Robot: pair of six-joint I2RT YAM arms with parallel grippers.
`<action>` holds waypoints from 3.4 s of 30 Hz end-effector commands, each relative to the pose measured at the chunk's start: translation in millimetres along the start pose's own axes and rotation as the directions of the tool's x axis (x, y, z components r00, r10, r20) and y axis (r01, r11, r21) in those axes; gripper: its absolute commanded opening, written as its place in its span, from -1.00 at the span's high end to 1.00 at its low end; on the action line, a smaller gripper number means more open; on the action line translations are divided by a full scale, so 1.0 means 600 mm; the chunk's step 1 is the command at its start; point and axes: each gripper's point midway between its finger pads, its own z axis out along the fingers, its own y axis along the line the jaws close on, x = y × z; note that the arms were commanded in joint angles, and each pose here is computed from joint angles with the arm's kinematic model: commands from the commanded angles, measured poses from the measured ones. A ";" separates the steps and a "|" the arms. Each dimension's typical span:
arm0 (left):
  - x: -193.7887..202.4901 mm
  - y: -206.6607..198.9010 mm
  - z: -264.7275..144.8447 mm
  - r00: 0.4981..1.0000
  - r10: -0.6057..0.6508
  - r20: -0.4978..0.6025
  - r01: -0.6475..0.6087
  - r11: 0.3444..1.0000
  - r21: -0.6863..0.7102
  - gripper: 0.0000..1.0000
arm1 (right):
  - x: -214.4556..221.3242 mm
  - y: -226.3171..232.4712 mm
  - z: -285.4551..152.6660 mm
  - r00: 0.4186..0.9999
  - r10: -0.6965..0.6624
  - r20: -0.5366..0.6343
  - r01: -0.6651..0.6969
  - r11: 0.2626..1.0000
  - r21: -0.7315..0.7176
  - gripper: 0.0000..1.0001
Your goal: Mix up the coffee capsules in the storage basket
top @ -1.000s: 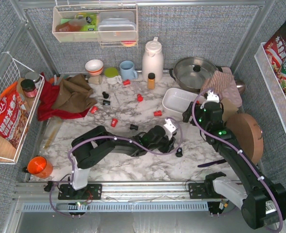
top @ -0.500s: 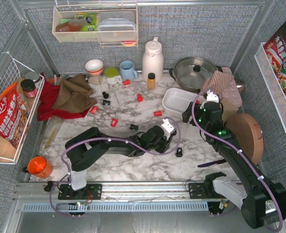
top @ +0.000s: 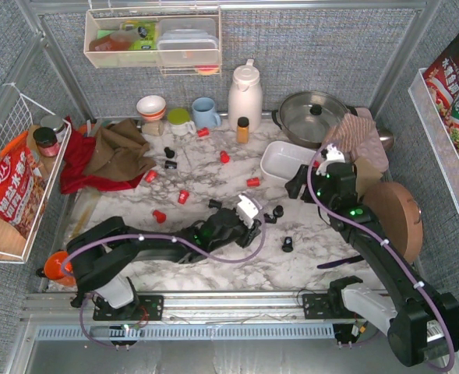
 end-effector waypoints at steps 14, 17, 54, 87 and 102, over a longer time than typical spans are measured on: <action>-0.217 0.000 -0.078 0.724 0.314 0.614 -0.286 0.947 -0.147 0.19 | 0.064 0.208 -0.057 0.984 -0.068 -0.163 -0.030 0.845 -0.533 -0.46; -0.229 -0.006 -0.079 0.700 0.326 0.635 -0.303 0.941 -0.150 0.20 | 0.062 0.213 -0.059 0.985 -0.063 -0.162 -0.035 0.839 -0.543 -0.44; -0.147 0.050 -0.095 0.813 0.225 0.537 -0.123 0.968 -0.219 -0.99 | -0.029 0.065 0.022 0.994 -0.085 0.074 0.085 0.996 0.010 0.89; -0.014 0.138 0.072 0.958 -0.282 -0.051 0.221 0.840 -0.495 -0.93 | -0.031 -0.045 0.054 0.998 -0.013 0.055 0.002 0.981 0.196 -0.58; 0.029 0.146 0.097 0.889 -0.456 -0.037 0.341 0.715 -0.611 -0.32 | -0.024 -0.030 0.034 0.998 -0.001 0.055 -0.007 0.990 0.144 -0.58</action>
